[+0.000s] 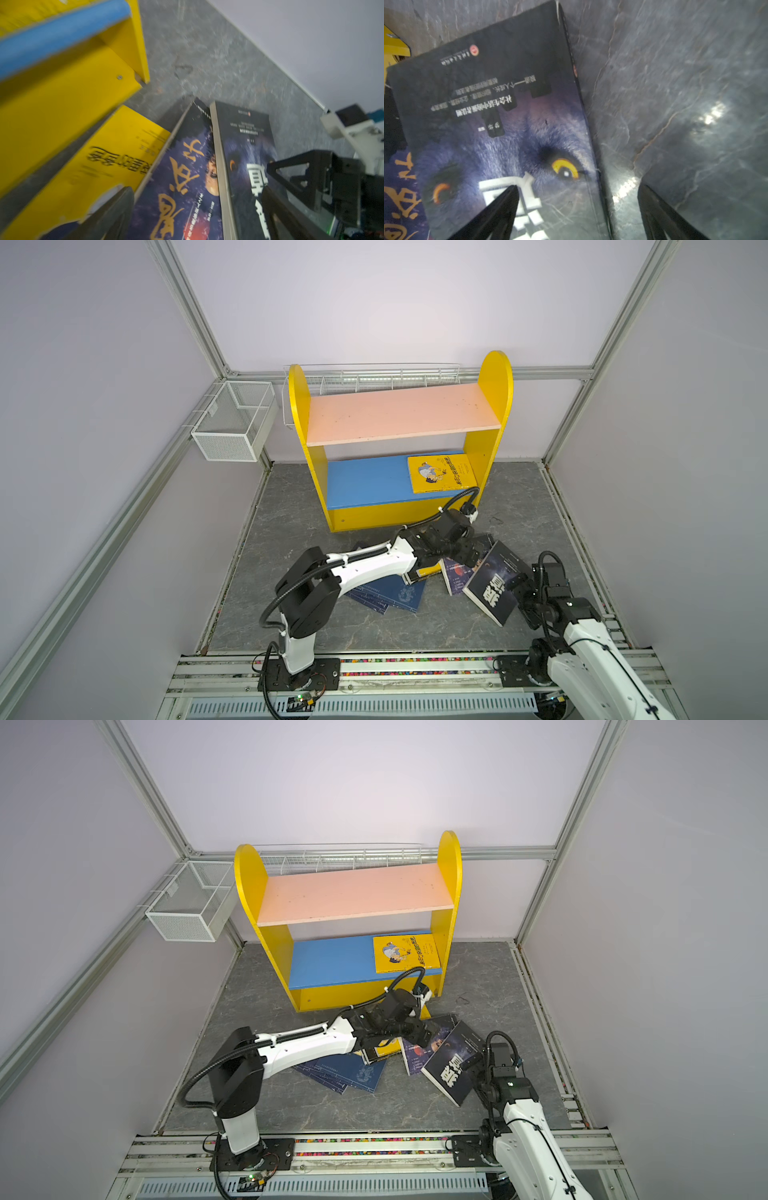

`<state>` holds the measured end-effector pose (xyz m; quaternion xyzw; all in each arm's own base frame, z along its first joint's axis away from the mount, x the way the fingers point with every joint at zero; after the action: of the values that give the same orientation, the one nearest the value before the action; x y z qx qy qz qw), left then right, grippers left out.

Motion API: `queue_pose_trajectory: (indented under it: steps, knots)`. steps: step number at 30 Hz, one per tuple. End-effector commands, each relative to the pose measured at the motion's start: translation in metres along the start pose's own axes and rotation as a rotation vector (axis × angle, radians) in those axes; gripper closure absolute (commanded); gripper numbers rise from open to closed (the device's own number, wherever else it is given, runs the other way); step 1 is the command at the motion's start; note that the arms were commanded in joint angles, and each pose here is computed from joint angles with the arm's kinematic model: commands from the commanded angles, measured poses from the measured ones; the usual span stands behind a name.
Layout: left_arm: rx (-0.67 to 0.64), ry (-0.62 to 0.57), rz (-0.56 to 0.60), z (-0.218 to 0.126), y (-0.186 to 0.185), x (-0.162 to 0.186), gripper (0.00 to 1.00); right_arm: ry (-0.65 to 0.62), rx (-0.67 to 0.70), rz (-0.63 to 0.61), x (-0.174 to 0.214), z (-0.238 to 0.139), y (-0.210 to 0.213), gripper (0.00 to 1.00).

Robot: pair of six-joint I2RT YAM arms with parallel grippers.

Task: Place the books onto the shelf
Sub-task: 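Open the left gripper and draw back while the right gripper reaches the dark wolf-eyes book, then lift the dark book upright with the right gripper while the left gripper grasps it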

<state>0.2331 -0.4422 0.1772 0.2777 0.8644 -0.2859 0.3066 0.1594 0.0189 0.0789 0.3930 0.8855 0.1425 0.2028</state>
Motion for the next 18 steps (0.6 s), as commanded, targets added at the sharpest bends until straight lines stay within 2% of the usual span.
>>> queue_pose_trajectory:
  steps: [1, 4, 8, 13, 18]
  knots:
    - [0.037, 0.079, 0.039, 0.019, 0.0, 0.016, 0.11, 0.07, -0.077, 0.016, 0.01, 0.011, 0.004, 0.09]
    - [0.025, 0.115, 0.031, 0.036, 0.005, 0.027, 0.18, 0.087, -0.151, 0.003, 0.009, 0.017, 0.013, 0.09]
    - [-0.009, 0.145, -0.004, 0.048, 0.013, 0.038, 0.2, 0.104, -0.282, -0.051, 0.003, 0.019, 0.039, 0.11]
    - [-0.072, 0.189, -0.109, 0.056, 0.036, 0.047, 0.22, 0.112, -0.452, -0.155, -0.01, 0.012, 0.08, 0.15]
    - [-0.124, 0.186, -0.17, 0.058, 0.058, 0.05, 0.3, 0.078, -0.525, -0.229, -0.018, 0.001, 0.106, 0.2]
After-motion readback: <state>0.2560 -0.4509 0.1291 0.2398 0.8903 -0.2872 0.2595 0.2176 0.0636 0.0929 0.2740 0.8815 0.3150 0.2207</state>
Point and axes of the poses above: each gripper's point midway between its finger pads, its own z axis out along the fingers, its own y axis along the line the jaws close on, x = y × z, the point moved 5 cm from there along -z, back along the fingers, and after that the axes turned 10 degrees about -z, right-handed, at the moved point
